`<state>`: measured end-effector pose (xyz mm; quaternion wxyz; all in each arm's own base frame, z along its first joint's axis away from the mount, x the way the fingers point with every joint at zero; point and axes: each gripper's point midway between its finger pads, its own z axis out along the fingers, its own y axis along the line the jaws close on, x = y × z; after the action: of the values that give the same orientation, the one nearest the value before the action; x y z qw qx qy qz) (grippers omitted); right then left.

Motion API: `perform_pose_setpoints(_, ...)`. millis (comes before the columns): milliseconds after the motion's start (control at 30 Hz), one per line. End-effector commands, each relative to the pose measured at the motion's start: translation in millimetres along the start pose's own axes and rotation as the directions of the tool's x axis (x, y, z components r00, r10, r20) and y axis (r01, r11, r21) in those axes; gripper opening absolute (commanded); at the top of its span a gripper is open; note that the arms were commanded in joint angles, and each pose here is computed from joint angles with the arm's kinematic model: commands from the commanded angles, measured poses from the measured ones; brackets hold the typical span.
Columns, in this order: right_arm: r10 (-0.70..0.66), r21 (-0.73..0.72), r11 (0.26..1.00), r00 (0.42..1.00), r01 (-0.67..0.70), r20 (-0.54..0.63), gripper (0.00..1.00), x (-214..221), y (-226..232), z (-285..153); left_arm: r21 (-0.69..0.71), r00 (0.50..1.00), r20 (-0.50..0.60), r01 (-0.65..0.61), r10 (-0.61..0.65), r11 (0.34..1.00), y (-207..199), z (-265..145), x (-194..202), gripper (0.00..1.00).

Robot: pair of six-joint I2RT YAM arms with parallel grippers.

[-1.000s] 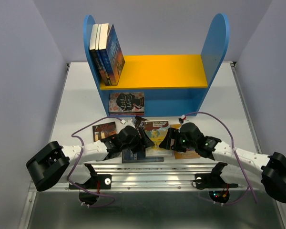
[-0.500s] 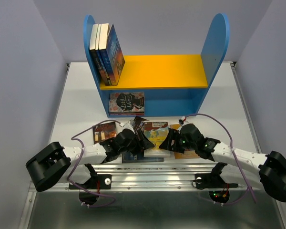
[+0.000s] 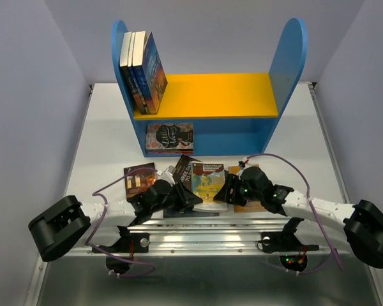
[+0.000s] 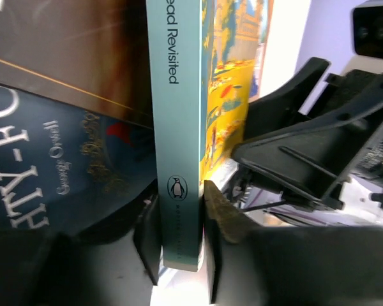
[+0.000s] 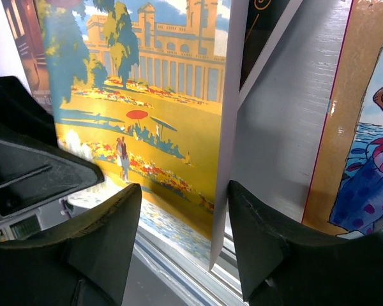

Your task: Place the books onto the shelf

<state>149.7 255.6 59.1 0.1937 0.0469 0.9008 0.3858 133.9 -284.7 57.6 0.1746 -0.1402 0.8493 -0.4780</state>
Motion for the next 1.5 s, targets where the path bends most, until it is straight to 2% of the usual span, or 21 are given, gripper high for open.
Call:
perform_pose_setpoints(0, -0.005, -0.096, 0.995, 1.000, 0.007, 0.020, 0.61, -5.7, 21.3, -1.0, 0.157, 1.000, -0.013, -0.011, 0.013, 0.987, -39.2, -9.7, 2.6, 0.20)
perform_pose_setpoints(33, -0.006, -0.096, 0.995, 1.000, 0.008, 0.020, 0.61, -5.7, 21.3, -1.2, 0.156, 1.000, -0.013, -0.011, 0.014, 0.988, -38.5, -9.7, 3.0, 0.20)
perform_pose_setpoints(67, -0.007, -0.100, 0.995, 1.000, 0.009, 0.022, 0.61, -6.0, 22.3, -1.8, 0.163, 1.000, -0.013, -0.011, 0.013, 0.987, -40.3, -11.0, 2.9, 0.06)
perform_pose_setpoints(100, -0.007, -0.102, 0.995, 1.000, 0.010, 0.022, 0.61, -6.3, 23.0, -2.3, 0.169, 1.000, -0.013, -0.005, 0.007, 0.986, -42.1, -11.7, 2.4, 0.00)
perform_pose_setpoints(167, -0.012, -0.099, 0.995, 0.999, 0.015, 0.032, 0.63, -8.3, 23.8, -4.0, 0.190, 1.000, -0.013, -0.003, 0.006, 0.982, -48.1, -14.8, 2.3, 0.00)
perform_pose_setpoints(233, -0.010, -0.106, 0.994, 0.998, 0.016, 0.061, 0.72, -14.8, 29.0, -8.4, 0.200, 1.000, -0.001, 0.010, -0.010, 0.980, -50.0, -17.2, 0.1, 0.00)
perform_pose_setpoints(267, -0.006, -0.089, 0.996, 0.998, 0.011, 0.063, 0.85, -15.0, 26.8, -10.5, 0.219, 0.999, 0.020, 0.035, -0.040, 0.975, -56.5, -20.4, -4.9, 0.00)
perform_pose_setpoints(367, 0.013, -0.065, 0.998, 0.994, -0.006, 0.110, 1.00, -24.6, 28.7, -21.3, 0.233, 0.993, 0.047, 0.094, -0.108, 0.968, -61.7, -25.7, -12.4, 0.00)
perform_pose_setpoints(533, 0.057, -0.079, 0.996, 0.979, -0.042, 0.196, 1.00, -39.1, 36.3, -41.9, 0.214, 0.978, 0.124, 0.140, -0.169, 0.967, -80.3, -28.1, -32.3, 0.00)
perform_pose_setpoints(633, 0.084, -0.112, 0.992, 0.978, -0.064, 0.191, 1.00, -38.1, 45.5, -55.2, 0.217, 0.959, 0.202, 0.156, -0.200, 0.964, -96.6, -32.4, -49.7, 0.00)
perform_pose_setpoints(767, 0.124, -0.173, 0.980, 0.978, -0.094, 0.167, 1.00, -35.9, 62.3, -71.5, 0.248, 0.907, 0.329, 0.184, -0.262, 0.951, -117.0, -47.4, -77.4, 0.00)
perform_pose_setpoints(867, 0.173, -0.206, 0.969, 0.970, -0.136, 0.174, 1.00, -38.2, 69.4, -80.9, 0.290, 0.876, 0.370, 0.206, -0.308, 0.934, -129.6, -59.3, -86.4, 0.00)
perform_pose_setpoints(900, 0.186, -0.215, 0.966, 0.967, -0.147, 0.176, 1.00, -39.1, 70.6, -82.3, 0.294, 0.850, 0.414, 0.212, -0.324, 0.932, -127.7, -62.5, -94.7, 0.00)
perform_pose_setpoints(1000, 0.255, -0.297, 0.933, 0.956, -0.204, 0.146, 1.00, -40.5, 86.1, -83.9, 0.332, 0.816, 0.446, 0.232, -0.368, 0.915, -136.4, -69.7, -102.4, 0.00)
perform_pose_setpoints(1100, 0.335, -0.430, 0.862, 0.938, -0.268, 0.086, 1.00, -45.0, 110.5, -78.7, 0.364, 0.791, 0.459, 0.249, -0.405, 0.898, -148.2, -73.5, -101.1, 0.00)
perform_pose_setpoints(1233, 0.360, -0.477, 0.836, 0.927, -0.272, 0.103, 1.00, -58.5, 126.0, -79.0, 0.361, 0.774, 0.484, 0.247, -0.407, 0.899, -150.9, -74.2, -102.1, 0.00)
perform_pose_setpoints(1333, 0.423, -0.481, 0.819, 0.895, -0.312, 0.139, 1.00, -74.2, 130.6, -80.8, 0.364, 0.767, 0.479, 0.268, -0.426, 0.892, -149.5, -71.4, -98.1, 0.00)
perform_pose_setpoints(1467, 0.499, -0.488, 0.781, 0.859, -0.390, 0.111, 1.00, -77.0, 129.3, -79.1, 0.378, 0.750, 0.492, 0.273, -0.442, 0.885, -153.0, -73.2, -96.8, 0.00)
